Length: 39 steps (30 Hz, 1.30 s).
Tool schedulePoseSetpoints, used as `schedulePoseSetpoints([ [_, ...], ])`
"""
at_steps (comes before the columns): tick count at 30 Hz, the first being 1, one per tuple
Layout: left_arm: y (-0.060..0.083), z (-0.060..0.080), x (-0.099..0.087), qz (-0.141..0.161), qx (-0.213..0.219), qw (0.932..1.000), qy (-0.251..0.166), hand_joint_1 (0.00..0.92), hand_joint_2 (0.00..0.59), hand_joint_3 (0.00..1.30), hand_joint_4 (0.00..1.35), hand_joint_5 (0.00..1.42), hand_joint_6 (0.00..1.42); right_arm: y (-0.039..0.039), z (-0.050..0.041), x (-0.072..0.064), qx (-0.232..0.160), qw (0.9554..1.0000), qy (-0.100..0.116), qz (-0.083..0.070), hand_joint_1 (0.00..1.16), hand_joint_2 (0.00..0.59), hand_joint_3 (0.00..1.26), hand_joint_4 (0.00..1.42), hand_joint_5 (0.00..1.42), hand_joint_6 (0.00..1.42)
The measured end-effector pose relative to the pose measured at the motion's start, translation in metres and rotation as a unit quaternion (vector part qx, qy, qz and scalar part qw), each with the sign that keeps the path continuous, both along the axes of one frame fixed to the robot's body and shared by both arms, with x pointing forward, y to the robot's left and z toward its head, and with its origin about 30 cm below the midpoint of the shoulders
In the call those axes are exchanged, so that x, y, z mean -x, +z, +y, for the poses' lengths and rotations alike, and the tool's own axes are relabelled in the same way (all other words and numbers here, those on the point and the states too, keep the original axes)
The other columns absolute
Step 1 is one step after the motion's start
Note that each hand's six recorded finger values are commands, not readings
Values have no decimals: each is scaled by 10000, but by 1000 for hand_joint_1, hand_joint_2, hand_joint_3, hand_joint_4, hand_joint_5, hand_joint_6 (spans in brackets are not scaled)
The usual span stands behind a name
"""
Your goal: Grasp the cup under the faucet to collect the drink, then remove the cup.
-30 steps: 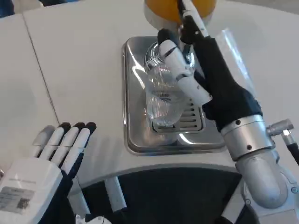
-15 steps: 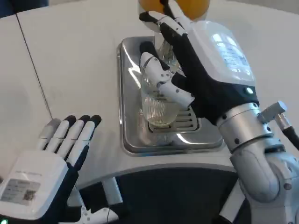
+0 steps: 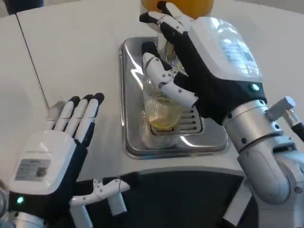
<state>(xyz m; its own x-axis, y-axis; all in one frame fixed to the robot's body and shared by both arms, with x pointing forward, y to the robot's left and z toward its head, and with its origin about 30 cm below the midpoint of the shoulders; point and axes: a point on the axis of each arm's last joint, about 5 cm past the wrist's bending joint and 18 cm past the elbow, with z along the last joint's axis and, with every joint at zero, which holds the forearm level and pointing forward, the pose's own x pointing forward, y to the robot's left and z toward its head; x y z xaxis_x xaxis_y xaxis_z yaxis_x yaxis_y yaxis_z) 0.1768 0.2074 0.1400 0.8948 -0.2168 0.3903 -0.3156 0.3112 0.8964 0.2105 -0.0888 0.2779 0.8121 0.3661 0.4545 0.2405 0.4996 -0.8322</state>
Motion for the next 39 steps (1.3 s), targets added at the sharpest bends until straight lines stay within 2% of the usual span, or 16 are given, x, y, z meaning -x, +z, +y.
schedulePoseSetpoints([
  [6,-36,-19,-27,102,36,9999,18,0,68,0,0,0,0,14,-13,0,7,10000,-5,32,0,570,216,74,121,129],
  [16,10,-115,-179,-5,44,9999,-109,0,68,0,0,0,0,34,-37,11,37,10000,-3,47,0,571,217,74,121,129],
  [27,-5,-250,-284,47,30,9997,-251,0,68,0,0,0,0,50,-47,35,45,10000,23,69,0,582,211,67,113,127],
  [29,-21,-261,-299,90,-5,9997,-246,0,68,0,0,0,0,52,-62,52,-14,10000,17,71,0,585,163,18,58,78],
  [31,-12,-288,-317,65,-9,9995,-298,0,68,0,0,0,0,41,-77,72,-240,9996,0,143,7,586,93,1,4,10],
  [33,2,-300,-331,35,-12,9995,-320,0,68,0,0,0,0,-8,-90,107,-783,9966,-33,270,20,586,12,0,0,0],
  [34,2,-304,-333,34,-13,9995,-329,0,68,0,0,0,0,-35,-94,131,-1114,9934,-58,274,22,586,2,0,0,0],
  [36,-5,-302,-338,57,-18,9995,-325,0,68,0,0,0,0,-98,-103,193,-1928,9809,-210,172,24,586,0,0,0,0],
  [37,-9,-298,-340,69,-24,9995,-319,0,68,0,0,0,0,-114,-105,204,-2132,9766,-252,128,25,586,0,0,0,0],
  [38,-12,-296,-345,77,-32,9995,-315,0,68,0,0,0,1,-148,-110,220,-2434,9694,-324,49,26,586,0,0,0,0],
  [39,-13,-293,-346,84,-38,9995,-310,0,68,0,0,0,2,-154,-118,222,-2481,9681,-338,23,26,586,0,0,0,0],
])
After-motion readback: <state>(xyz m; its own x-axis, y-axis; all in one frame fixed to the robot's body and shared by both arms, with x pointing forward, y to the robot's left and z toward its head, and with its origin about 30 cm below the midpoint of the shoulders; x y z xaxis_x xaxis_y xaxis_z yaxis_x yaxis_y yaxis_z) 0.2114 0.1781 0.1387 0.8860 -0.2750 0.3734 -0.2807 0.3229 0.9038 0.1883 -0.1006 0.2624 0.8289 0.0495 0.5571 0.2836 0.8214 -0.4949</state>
